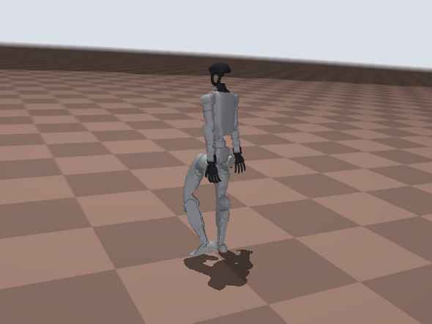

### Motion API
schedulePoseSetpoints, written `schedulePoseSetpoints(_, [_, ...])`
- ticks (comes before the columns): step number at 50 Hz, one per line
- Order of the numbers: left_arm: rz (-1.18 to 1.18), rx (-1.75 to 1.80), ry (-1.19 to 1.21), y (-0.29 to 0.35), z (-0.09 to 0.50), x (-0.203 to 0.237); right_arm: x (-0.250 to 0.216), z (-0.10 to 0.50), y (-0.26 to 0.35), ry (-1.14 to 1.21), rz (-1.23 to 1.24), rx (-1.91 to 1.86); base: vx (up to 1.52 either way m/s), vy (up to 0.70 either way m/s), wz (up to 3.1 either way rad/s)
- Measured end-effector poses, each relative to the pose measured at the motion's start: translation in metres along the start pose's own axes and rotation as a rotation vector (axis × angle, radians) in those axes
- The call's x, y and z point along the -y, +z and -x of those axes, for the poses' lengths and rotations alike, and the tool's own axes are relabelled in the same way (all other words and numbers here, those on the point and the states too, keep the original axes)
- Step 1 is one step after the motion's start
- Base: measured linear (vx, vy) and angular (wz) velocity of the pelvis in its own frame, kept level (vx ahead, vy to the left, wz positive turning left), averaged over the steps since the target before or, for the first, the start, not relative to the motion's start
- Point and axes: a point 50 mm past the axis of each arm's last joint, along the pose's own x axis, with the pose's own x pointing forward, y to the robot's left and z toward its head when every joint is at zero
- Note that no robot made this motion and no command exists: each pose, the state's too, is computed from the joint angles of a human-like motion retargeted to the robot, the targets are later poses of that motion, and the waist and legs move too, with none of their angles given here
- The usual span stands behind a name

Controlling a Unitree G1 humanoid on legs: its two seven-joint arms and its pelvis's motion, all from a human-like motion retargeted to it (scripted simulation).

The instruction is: Upper body actions

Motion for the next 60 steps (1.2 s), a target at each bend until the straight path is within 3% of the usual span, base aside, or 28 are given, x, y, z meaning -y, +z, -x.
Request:
schedulePoseSetpoints(3, [0.044, -0.111, -0.005, -0.029, 0.003, -0.003, -0.001, 0.008, 0.063, 0.052, 0.021, 0.179, -0.16, -0.15, -0.15])
schedulePoseSetpoints(10, [0.127, -0.355, -0.115, -0.096, 0.018, -0.005, -0.026, 0.063, 0.202, 0.251, 0.347, 0.675, 0.0, 0.02, -0.07])
schedulePoseSetpoints(15, [0.138, -0.349, 0.004, -0.093, 0.018, -0.02, -0.023, 0.079, 0.226, 0.084, 0.53, 0.819, 0.14, 0.11, 0.53])
schedulePoseSetpoints(19, [0.108, -0.26, 0.039, -0.06, 0.012, -0.026, -0.026, 0.05, 0.181, 0.069, 0.508, 0.696, 0.27, 0.15, 0.54])
schedulePoseSetpoints(23, [0.023, -0.122, 0.03, -0.016, 0.004, -0.01, -0.032, 0.01, 0.081, 0.081, 0.382, 0.347, 0.36, 0.23, 0.4])
schedulePoseSetpoints(32, [-0.374, 0.525, -0.268, 0.201, 0.045, 0.072, -0.01, 0.008, -0.102, -0.027, -0.233, -0.287, -0.07, 0.13, 0.26])
schedulePoseSetpoints(37, [-0.506, 0.763, -0.196, 0.244, 0.074, 0.095, -0.027, 0.023, -0.158, -0.12, -0.395, -0.446, 0.12, -0.01, 0.02])
schedulePoseSetpoints(41, [-0.472, 0.773, -0.165, 0.241, 0.071, 0.091, -0.029, 0.025, -0.162, -0.14, -0.391, -0.468, 0.11, -0.01, -0.46])
schedulePoseSetpoints(46, [-0.359, 0.524, -0.2, 0.172, 0.032, 0.071, -0.02, 0.01, -0.109, -0.051, -0.212, -0.324, 0.1, -0.05, -0.35])
schedulePoseSetpoints(52, [-0.08, 0.076, -0.099, 0.028, 0.0, 0.007, -0.014, 0.003, 0.043, 0.106, 0.183, 0.121, 0.07, -0.11, -0.56])
schedulePoseSetpoints(57, [0.074, -0.215, 0.039, -0.045, 0.011, -0.04, -0.009, 0.069, 0.208, 0.238, 0.424, 0.721, -0.35, -0.32, -0.25])
schedulePoseSetpoints(60, [0.207, -0.375, 0.116, -0.093, 0.025, -0.058, -0.009, 0.118, 0.261, 0.248, 0.525, 1.001, 0.01, -0.16, 0.1])
